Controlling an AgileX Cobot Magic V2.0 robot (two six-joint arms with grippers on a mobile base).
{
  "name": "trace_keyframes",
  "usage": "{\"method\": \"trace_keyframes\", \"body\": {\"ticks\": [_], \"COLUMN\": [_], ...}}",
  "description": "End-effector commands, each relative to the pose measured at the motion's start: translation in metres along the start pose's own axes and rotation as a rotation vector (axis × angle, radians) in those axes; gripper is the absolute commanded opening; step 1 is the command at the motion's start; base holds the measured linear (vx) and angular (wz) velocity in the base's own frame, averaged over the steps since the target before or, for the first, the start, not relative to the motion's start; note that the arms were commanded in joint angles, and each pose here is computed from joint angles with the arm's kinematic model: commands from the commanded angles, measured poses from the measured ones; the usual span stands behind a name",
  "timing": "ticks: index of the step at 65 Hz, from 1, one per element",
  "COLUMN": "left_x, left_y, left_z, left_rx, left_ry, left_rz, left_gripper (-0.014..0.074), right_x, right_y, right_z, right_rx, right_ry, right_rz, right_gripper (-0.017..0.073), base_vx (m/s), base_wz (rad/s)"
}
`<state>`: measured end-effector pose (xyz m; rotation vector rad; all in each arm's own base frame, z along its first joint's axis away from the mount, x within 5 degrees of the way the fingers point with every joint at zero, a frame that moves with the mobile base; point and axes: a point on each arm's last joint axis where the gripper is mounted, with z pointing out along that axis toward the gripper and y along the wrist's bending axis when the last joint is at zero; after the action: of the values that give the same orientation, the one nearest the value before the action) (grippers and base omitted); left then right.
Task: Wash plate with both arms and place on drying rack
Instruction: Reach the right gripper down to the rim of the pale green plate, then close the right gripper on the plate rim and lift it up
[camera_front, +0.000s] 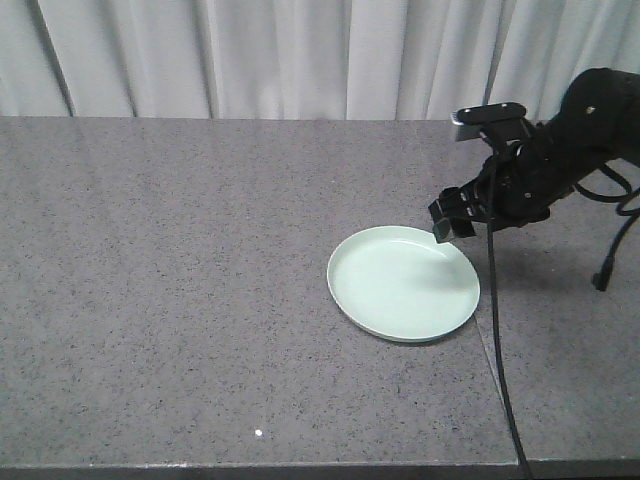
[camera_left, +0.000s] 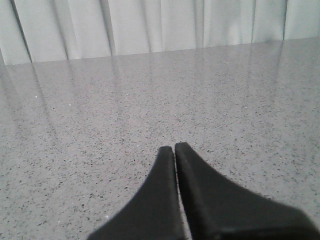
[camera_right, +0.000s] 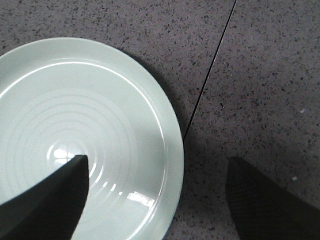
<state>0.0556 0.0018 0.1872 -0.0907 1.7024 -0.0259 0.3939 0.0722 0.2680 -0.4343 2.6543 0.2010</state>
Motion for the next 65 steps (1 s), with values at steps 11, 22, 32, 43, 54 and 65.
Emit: {"method": "trace_keyframes", "body": {"ticks": [11, 22, 32, 43, 54, 65], "left_x": [-0.014, -0.014, -0.014, -0.014, -0.014, -0.014], "left_y": [-0.001, -0.001, -0.001, -0.001, -0.001, -0.001], "left_z": [-0.003, -0.003, -0.003, -0.003, -0.003, -0.003], "left_rx": [0.005, 0.005, 0.005, 0.005, 0.005, 0.005], "left_ry": [-0.105, -0.105, -0.105, -0.105, -0.105, -0.105], "left_rz": [-0.009, -0.009, -0.009, -0.009, -0.009, -0.009], "left_gripper": [-0.0006, -0.0006, -0.0006, -0.0006, -0.0006, -0.0006], "right_x": [-0.022, -0.017, -0.014, -0.013, -0.011, -0.011], "right_y": [0.0, -0.002, -0.004, -0.006, -0.007, -0.007], "right_z": [0.004, 0.026, 0.036, 0.035, 0.035, 0.034], "right_rx": [0.076, 0.065, 0.062, 0.09, 0.099, 0.098], "right_ry": [-0.033, 0.049, 0.093, 0.1, 0.121, 0.124], "right_rz": [0.018, 0.028, 0.031, 0.05, 0.043, 0.033], "right_gripper": [0.0539, 0.0539, 0.052, 0.0336, 0.0036, -0.0009], "base_vx": [0.0, 0.0, 0.0, 0.0, 0.0, 0.0], "base_wz": [0.0, 0.0, 0.0, 0.0, 0.0, 0.0]}}
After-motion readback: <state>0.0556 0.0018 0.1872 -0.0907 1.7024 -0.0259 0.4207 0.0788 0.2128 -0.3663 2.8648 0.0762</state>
